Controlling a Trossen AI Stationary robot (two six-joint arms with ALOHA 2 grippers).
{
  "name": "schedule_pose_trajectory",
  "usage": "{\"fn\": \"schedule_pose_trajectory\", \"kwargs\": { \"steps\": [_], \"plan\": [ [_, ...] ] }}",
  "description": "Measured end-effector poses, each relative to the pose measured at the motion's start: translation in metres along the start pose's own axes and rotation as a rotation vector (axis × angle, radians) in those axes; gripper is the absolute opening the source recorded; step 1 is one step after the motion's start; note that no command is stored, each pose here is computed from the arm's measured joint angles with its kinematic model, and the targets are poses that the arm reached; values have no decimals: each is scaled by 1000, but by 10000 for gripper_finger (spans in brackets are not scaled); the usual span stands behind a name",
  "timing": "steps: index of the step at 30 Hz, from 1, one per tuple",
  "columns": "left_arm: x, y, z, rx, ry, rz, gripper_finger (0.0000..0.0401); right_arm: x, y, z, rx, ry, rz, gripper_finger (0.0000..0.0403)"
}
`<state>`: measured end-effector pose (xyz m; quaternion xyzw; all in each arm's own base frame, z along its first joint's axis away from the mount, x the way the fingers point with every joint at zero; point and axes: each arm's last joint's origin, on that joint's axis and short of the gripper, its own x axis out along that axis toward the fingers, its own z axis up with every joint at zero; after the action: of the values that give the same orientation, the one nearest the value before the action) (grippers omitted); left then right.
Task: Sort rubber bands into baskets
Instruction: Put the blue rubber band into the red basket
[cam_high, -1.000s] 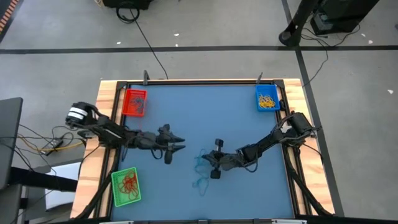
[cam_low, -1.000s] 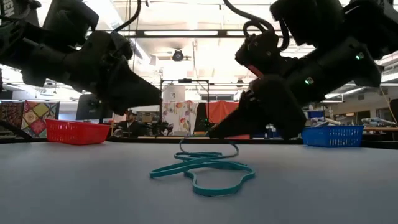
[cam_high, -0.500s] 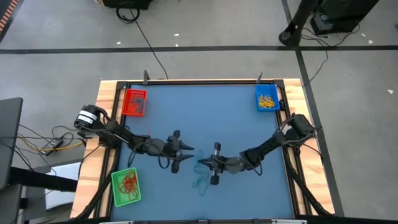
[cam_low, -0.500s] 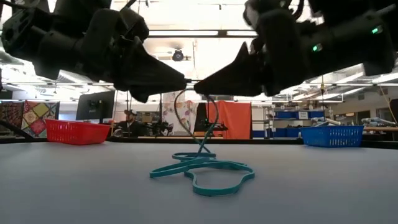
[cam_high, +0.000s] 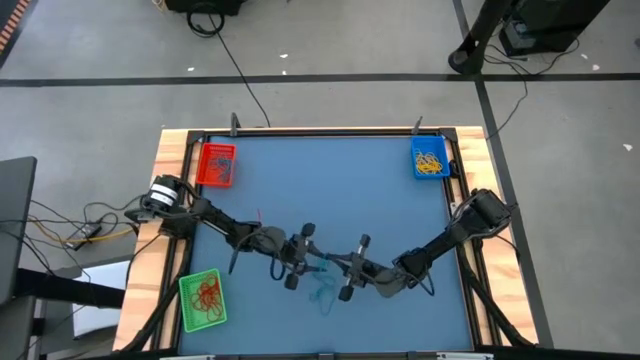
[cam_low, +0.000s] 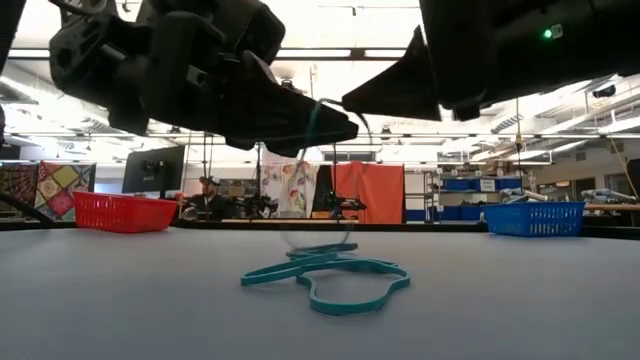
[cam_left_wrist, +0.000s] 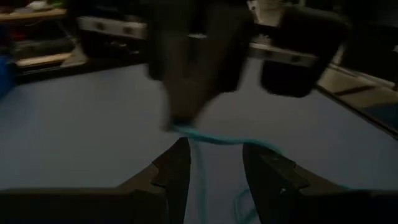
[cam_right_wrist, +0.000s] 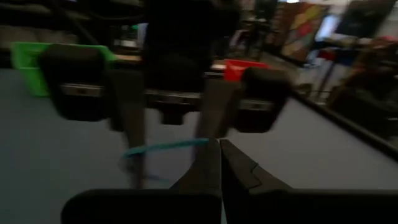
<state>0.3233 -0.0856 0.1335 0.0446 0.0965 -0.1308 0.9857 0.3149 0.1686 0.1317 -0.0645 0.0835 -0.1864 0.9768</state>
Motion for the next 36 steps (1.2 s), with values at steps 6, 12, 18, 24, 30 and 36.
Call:
{"fn": "schedule_pose_trajectory", "kwargs": {
  "steps": [6,12,18,24,30,36],
  "plan": [
    [4,5,2,3,11,-9,144,-11,5,0,-19,-10,-103,2],
    [4,13,1,-52,17,41,66,-16,8,0,-36,-13,-121,2],
    [4,14,2,-50,12,40,8,-17,6,0,-44,-14,-173,2],
    [4,18,2,-57,8,52,64,-25,10,0,-72,-17,-229,2],
    [3,23,-1,-88,29,65,169,-33,14,0,-77,-21,-234,2],
    [3,22,1,-86,7,18,265,-32,12,-8,-76,9,-240,2]
  ]
}}
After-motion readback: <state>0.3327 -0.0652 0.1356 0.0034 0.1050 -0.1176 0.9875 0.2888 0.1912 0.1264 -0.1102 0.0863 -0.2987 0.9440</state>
